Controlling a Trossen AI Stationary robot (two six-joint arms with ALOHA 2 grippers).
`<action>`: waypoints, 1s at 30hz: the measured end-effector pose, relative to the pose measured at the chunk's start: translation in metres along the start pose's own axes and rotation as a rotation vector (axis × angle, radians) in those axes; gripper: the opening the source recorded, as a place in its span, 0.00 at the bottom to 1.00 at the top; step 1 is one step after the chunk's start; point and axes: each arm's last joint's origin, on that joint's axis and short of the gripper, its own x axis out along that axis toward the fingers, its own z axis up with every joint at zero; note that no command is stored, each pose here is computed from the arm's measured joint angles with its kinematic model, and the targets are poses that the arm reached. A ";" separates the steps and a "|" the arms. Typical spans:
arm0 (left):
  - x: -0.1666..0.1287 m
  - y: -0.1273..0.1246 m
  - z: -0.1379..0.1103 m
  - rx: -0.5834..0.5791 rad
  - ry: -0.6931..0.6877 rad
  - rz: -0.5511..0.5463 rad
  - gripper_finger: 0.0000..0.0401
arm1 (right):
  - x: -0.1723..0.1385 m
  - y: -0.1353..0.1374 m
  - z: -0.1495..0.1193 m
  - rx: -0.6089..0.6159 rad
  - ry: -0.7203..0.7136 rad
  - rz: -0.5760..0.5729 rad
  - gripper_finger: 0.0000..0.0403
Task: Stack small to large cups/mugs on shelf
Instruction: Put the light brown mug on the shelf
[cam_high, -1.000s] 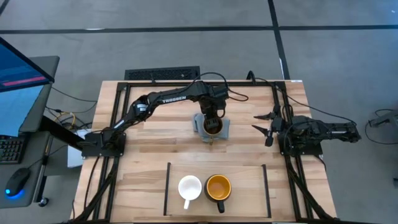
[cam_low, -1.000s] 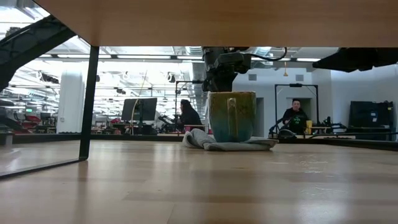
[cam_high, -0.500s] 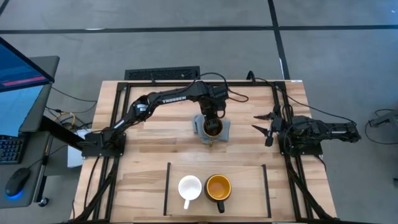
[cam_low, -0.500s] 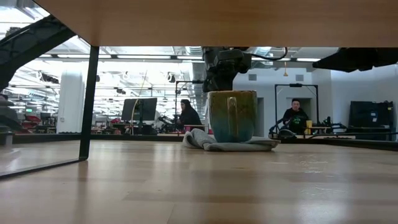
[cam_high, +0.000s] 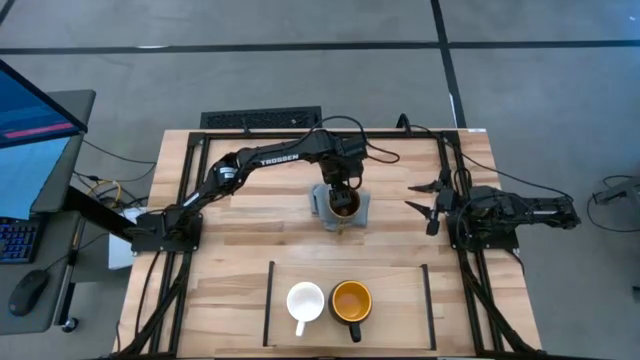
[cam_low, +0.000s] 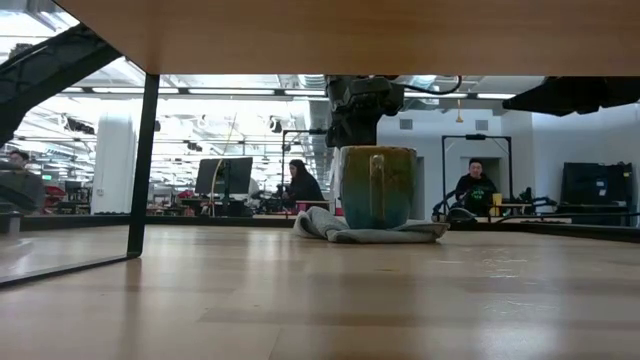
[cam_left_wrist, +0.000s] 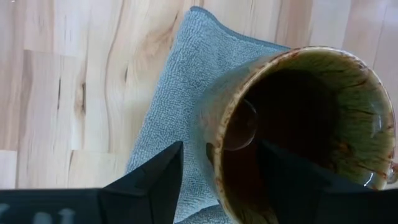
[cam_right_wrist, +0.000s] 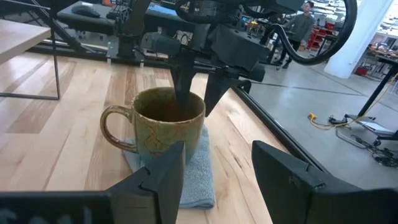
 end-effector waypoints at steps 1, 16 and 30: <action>0.000 0.000 0.000 0.000 0.000 0.000 0.49 | 0.000 0.000 0.000 0.000 0.000 0.000 0.52; 0.000 0.000 0.000 -0.001 0.002 -0.001 0.49 | 0.000 0.000 0.000 0.000 0.000 0.000 0.52; 0.001 0.000 0.000 -0.007 0.003 -0.001 0.49 | 0.000 0.000 0.000 0.000 0.000 0.000 0.52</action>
